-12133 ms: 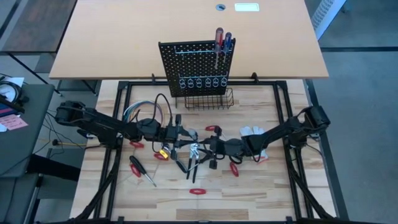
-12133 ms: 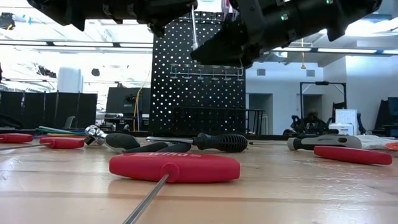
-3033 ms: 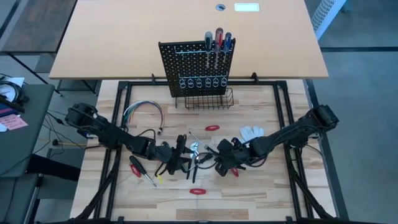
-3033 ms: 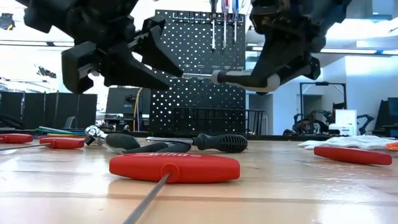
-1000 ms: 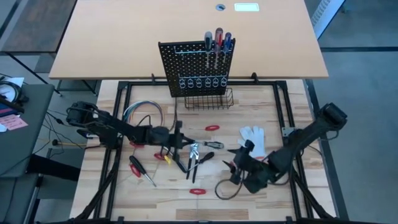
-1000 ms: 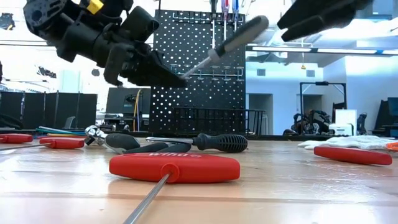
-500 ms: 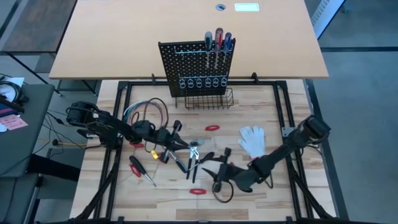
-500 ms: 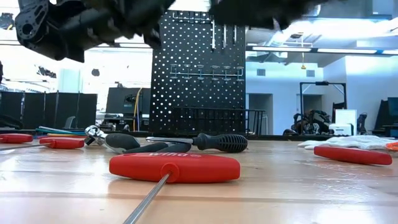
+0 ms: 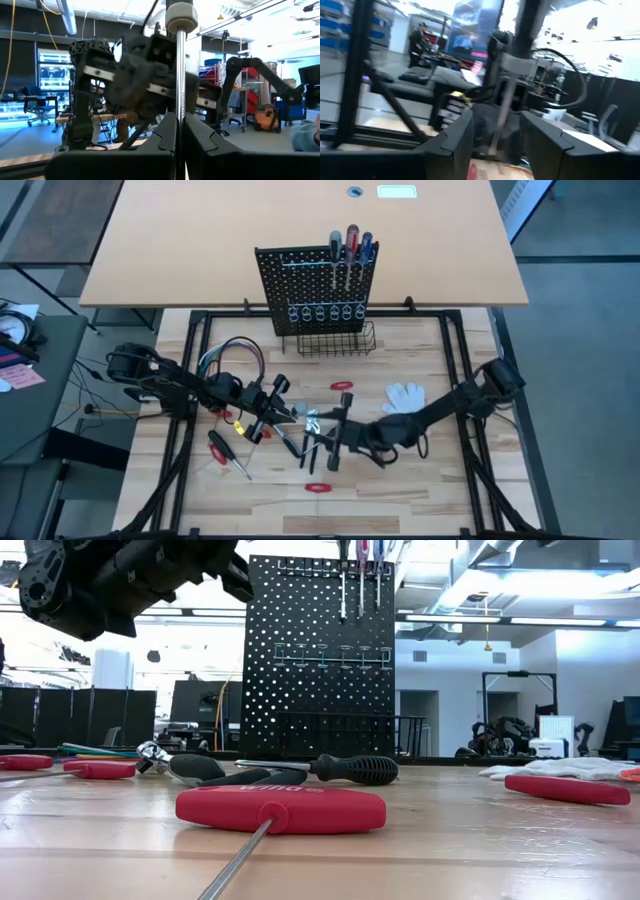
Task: Hang tools onto peg board
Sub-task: Hang the gray phillips screw onto the black pegboard
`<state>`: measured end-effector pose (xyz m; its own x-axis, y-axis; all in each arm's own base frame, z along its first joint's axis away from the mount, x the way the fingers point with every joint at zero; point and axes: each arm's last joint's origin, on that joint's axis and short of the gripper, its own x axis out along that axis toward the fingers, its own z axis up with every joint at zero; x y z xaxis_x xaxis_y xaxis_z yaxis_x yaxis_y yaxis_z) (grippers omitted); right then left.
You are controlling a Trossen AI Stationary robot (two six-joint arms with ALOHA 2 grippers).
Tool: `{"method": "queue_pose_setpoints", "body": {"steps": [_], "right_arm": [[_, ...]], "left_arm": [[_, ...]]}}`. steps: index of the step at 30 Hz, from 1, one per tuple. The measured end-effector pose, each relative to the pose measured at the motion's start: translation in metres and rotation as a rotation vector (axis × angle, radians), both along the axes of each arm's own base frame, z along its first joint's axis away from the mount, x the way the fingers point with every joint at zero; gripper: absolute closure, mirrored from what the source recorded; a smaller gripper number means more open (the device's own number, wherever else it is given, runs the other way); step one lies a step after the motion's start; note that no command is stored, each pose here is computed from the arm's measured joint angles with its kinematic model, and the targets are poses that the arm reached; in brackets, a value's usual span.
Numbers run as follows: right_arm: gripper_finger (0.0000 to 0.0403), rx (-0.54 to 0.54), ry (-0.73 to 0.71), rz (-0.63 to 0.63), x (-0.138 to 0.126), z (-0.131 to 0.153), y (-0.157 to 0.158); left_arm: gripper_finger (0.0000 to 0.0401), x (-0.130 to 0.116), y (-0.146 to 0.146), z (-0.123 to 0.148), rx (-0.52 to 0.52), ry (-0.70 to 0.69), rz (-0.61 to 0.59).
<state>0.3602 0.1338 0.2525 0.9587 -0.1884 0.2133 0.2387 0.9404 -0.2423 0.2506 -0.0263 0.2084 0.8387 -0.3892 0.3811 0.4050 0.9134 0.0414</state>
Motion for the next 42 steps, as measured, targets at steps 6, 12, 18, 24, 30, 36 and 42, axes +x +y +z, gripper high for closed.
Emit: {"method": "queue_pose_setpoints", "body": {"steps": [6, 12, 18, 24, 30, 36, 42], "right_arm": [[0.0256, 0.022, 0.034, 0.062, 0.017, 0.013, -0.011], [0.0296, 0.05, 0.112, 0.078, 0.027, 0.018, -0.017], [0.0387, 0.034, 0.128, 0.066, 0.028, 0.018, -0.016], [0.0395, 0.016, 0.319, -0.068, 0.02, 0.035, -0.011], [0.0399, 0.238, 0.546, -0.153, 0.003, 0.06, -0.019], [0.04, 0.296, 0.668, -0.214, 0.003, 0.037, -0.022], [0.0401, 0.298, 0.673, -0.222, 0.023, 0.01, -0.021]], "left_arm": [[0.0398, 0.0, 0.0, 0.0, 0.002, 0.001, 0.001], [0.0397, 0.0, 0.0, -0.001, 0.004, 0.01, 0.001], [0.039, 0.001, 0.0, -0.002, 0.019, 0.013, 0.0], [0.0338, 0.006, 0.001, -0.012, 0.144, 0.081, 0.099], [0.0259, 0.006, 0.011, -0.024, 0.287, 0.282, 0.32], [0.0217, -0.012, 0.015, 0.0, 0.328, 0.346, 0.416], [0.0212, -0.03, 0.012, 0.032, 0.243, 0.197, 0.328]]}}
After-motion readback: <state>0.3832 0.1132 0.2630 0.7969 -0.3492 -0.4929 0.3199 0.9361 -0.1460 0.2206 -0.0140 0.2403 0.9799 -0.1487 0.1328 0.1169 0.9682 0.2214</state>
